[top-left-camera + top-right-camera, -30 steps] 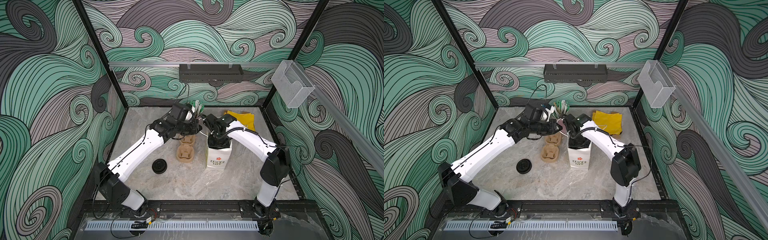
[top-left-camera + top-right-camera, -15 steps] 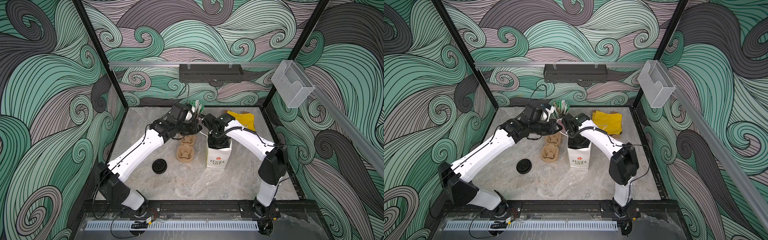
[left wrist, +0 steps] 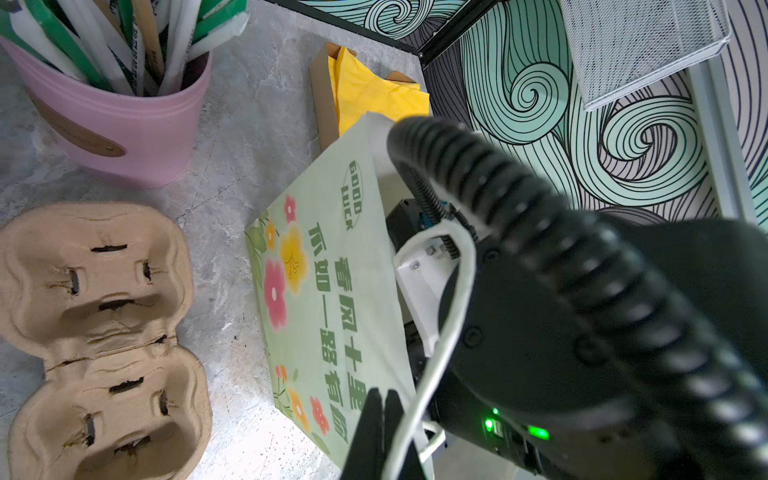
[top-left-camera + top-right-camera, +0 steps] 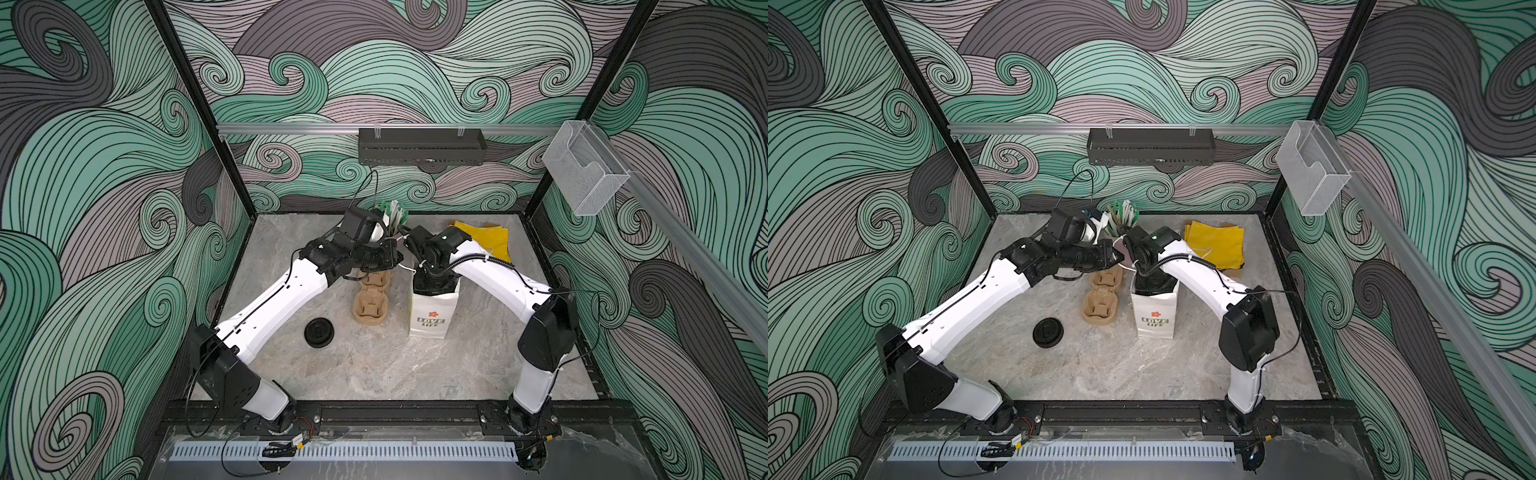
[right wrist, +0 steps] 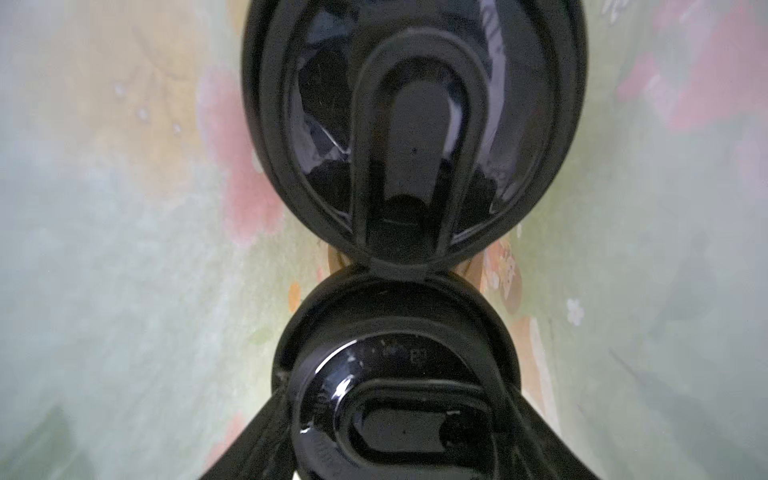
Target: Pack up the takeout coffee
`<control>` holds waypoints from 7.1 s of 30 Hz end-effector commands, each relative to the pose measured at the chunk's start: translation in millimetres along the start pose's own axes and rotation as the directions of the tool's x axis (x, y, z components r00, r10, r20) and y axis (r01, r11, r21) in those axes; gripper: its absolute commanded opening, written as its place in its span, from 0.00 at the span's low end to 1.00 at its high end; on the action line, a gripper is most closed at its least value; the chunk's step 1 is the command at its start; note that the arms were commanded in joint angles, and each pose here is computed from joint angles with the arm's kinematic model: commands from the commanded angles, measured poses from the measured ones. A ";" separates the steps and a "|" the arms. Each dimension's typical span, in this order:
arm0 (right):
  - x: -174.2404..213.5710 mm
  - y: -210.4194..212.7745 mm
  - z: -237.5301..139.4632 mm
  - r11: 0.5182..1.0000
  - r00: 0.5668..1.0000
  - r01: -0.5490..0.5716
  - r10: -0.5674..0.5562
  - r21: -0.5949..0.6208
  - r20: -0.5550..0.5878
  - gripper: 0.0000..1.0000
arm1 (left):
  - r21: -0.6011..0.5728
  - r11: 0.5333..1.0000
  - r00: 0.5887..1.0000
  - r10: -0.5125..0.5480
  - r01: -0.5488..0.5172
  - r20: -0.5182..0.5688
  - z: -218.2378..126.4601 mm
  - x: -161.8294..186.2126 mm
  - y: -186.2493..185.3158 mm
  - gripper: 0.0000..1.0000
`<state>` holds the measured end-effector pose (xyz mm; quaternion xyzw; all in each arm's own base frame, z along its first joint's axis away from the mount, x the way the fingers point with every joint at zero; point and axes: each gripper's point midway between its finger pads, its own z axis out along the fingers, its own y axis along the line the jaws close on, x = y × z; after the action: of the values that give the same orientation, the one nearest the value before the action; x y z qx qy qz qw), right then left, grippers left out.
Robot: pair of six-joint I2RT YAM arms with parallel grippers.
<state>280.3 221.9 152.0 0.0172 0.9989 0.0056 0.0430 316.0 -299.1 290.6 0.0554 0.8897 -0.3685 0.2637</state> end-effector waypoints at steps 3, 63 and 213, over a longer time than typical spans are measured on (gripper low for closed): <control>-5.0 2.7 4.0 1.000 0.999 -0.026 0.026 -0.005 0.036 0.56 | -0.011 1.000 1.000 0.014 -0.014 0.011 -11.6 0.3 1.4 0.00; 31.1 -10.1 69.7 0.993 0.981 -0.015 0.037 0.116 -0.189 0.55 | -0.014 1.000 1.000 0.024 -0.024 0.017 -12.9 -1.5 2.0 0.00; 41.7 -25.4 117.0 0.990 0.948 0.062 -0.018 0.130 -0.317 0.79 | -0.043 0.999 0.999 0.030 -0.029 0.025 -18.0 -0.1 10.1 0.00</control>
<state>293.9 219.9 122.3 -0.0029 0.9992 0.0114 0.0389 313.7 -288.4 290.5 0.0557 0.8928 -0.3544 0.2724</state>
